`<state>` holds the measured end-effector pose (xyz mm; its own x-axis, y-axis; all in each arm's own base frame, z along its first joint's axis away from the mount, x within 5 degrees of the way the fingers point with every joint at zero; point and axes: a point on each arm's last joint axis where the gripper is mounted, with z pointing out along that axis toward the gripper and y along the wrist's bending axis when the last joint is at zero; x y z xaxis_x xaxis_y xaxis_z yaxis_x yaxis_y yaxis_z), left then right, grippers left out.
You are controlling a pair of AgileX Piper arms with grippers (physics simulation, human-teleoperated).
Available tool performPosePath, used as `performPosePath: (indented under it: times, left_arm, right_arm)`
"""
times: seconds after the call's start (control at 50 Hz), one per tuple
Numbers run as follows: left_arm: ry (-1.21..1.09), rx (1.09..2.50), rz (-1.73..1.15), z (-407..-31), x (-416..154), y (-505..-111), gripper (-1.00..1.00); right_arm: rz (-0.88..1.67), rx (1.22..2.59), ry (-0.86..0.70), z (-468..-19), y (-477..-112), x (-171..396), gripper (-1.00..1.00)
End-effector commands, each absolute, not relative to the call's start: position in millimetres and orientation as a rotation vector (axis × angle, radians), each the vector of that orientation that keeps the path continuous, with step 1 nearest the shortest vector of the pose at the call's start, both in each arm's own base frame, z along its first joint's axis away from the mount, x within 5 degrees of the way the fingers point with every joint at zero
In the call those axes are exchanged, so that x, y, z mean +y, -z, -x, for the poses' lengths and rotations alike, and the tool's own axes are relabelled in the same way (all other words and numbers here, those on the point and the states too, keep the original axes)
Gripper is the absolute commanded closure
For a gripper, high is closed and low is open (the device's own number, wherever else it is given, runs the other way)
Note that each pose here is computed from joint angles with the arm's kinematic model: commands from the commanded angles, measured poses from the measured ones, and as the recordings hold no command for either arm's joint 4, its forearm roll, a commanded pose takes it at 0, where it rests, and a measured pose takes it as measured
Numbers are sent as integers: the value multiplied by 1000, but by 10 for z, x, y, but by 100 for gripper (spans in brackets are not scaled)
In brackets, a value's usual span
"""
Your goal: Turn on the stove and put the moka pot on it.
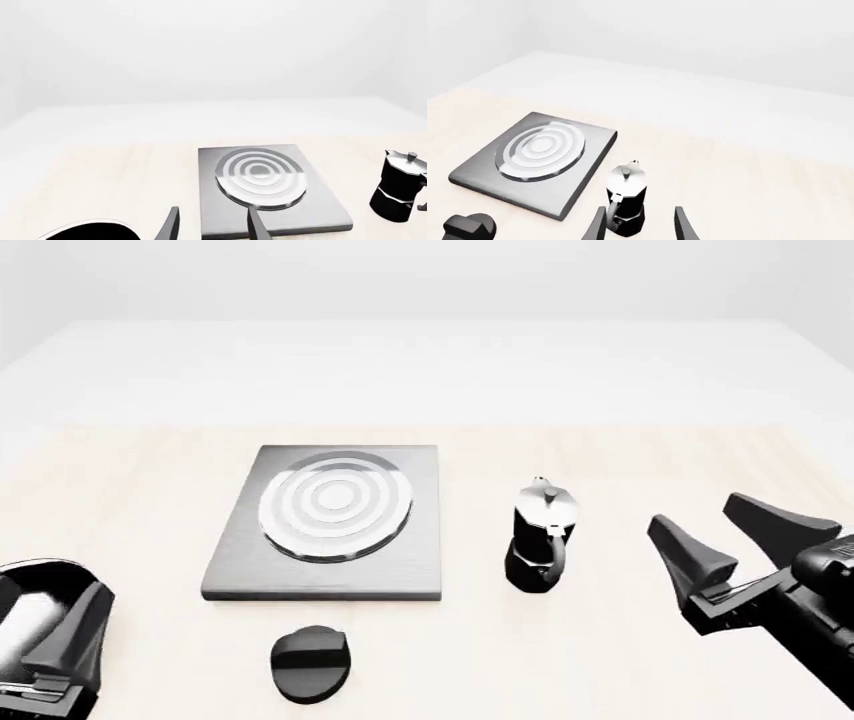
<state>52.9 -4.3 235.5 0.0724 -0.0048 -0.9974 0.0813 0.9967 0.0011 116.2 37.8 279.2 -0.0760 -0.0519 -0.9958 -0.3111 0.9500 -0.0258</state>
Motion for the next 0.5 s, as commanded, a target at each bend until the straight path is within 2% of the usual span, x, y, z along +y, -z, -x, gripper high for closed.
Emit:
performPosePath:
  times: [0.02,0.5]
  left_arm:
    - [54,1514,-63,-548,-42,-2179,-100]
    - [36,1517,-76,-562,-41,-2103,-100]
  right_arm:
    - [277,1678,-233,-1337,-2743,442,-100]
    - [275,1799,-319,-1795,-2156,711,-100]
